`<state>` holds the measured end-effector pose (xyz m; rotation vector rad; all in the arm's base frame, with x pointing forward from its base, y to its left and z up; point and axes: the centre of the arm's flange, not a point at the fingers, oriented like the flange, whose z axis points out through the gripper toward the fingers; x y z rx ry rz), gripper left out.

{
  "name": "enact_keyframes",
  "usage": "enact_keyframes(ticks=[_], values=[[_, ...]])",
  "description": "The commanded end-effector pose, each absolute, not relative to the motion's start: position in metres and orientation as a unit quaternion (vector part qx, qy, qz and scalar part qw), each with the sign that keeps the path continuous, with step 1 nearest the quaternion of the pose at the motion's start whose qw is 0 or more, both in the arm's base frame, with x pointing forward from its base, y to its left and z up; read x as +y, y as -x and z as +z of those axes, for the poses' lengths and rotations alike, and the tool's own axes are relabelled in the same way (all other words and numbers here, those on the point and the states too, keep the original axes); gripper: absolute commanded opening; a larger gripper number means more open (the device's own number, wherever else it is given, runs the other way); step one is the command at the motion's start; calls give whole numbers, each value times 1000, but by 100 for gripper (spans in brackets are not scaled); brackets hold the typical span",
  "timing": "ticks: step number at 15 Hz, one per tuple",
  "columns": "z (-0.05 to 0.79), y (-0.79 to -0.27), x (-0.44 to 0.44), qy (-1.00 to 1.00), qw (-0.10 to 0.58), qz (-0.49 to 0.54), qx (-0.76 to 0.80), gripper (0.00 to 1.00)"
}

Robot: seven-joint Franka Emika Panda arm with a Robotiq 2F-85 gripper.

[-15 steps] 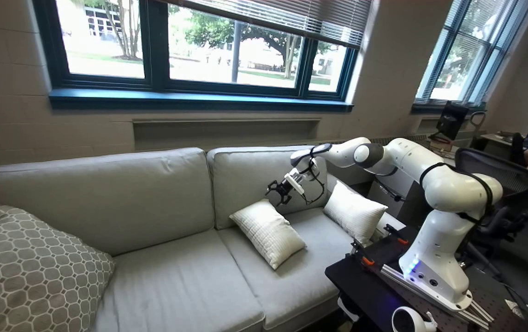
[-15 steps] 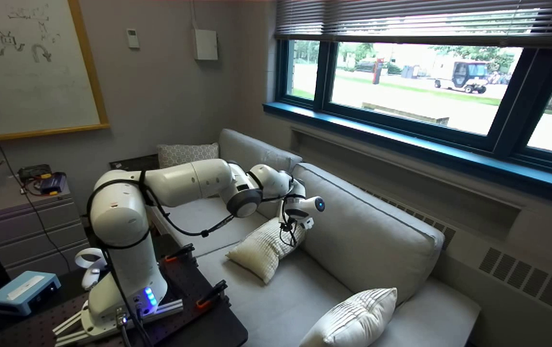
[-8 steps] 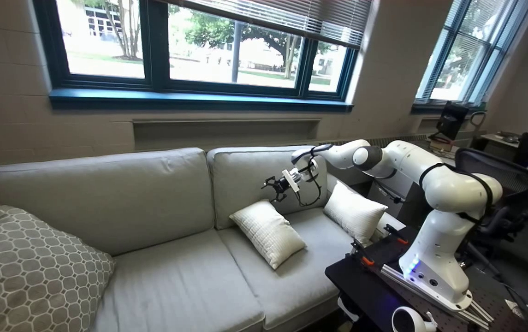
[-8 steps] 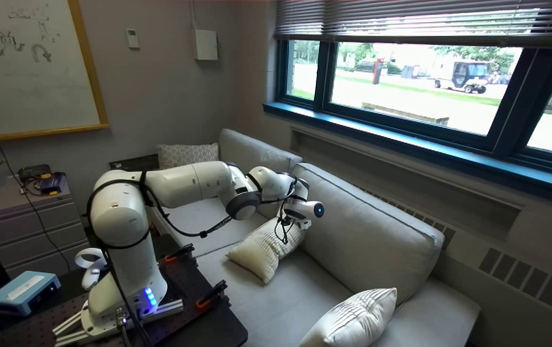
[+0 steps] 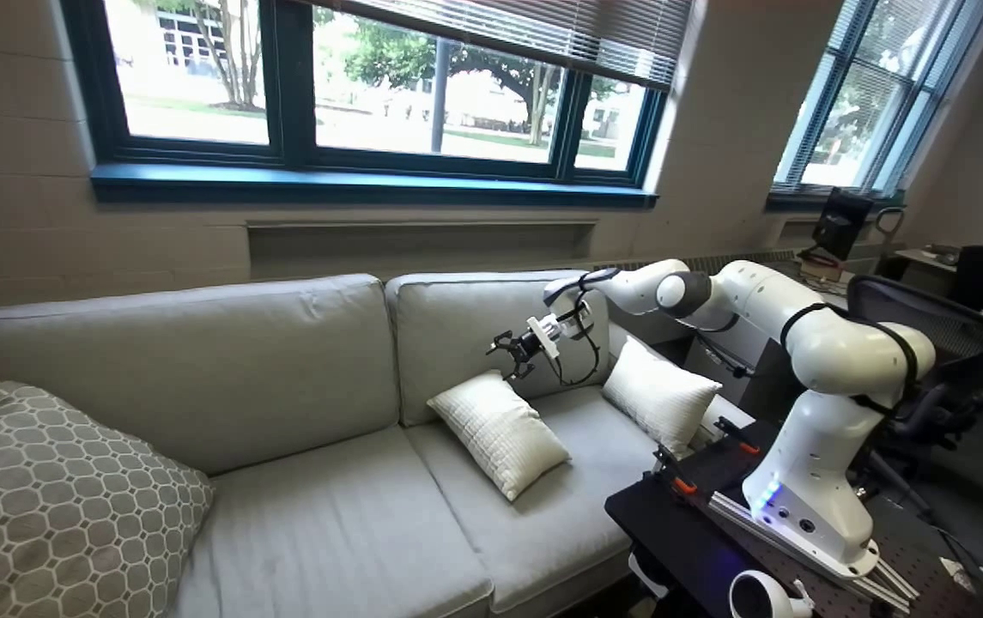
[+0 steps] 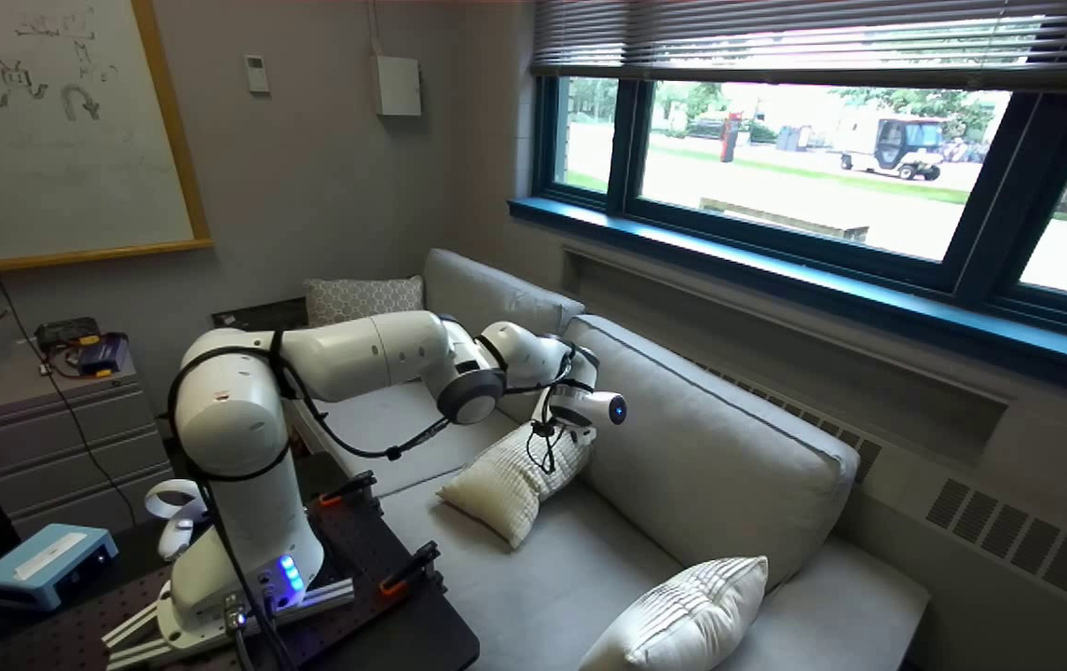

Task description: Put the right and left pillow against the arm rest upright one at a time

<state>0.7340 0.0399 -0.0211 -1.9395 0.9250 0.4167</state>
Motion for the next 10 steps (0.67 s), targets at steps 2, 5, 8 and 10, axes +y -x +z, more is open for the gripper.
enact_keyframes(ticks=[2, 5, 8, 10], values=[[-36, -741, 37, 732, 516, 192, 401, 100], [-53, -739, 38, 772, 450, 163, 417, 100], [-74, -739, 38, 814, 374, 121, 428, 100], [-80, -738, 42, 841, 326, 97, 421, 100]])
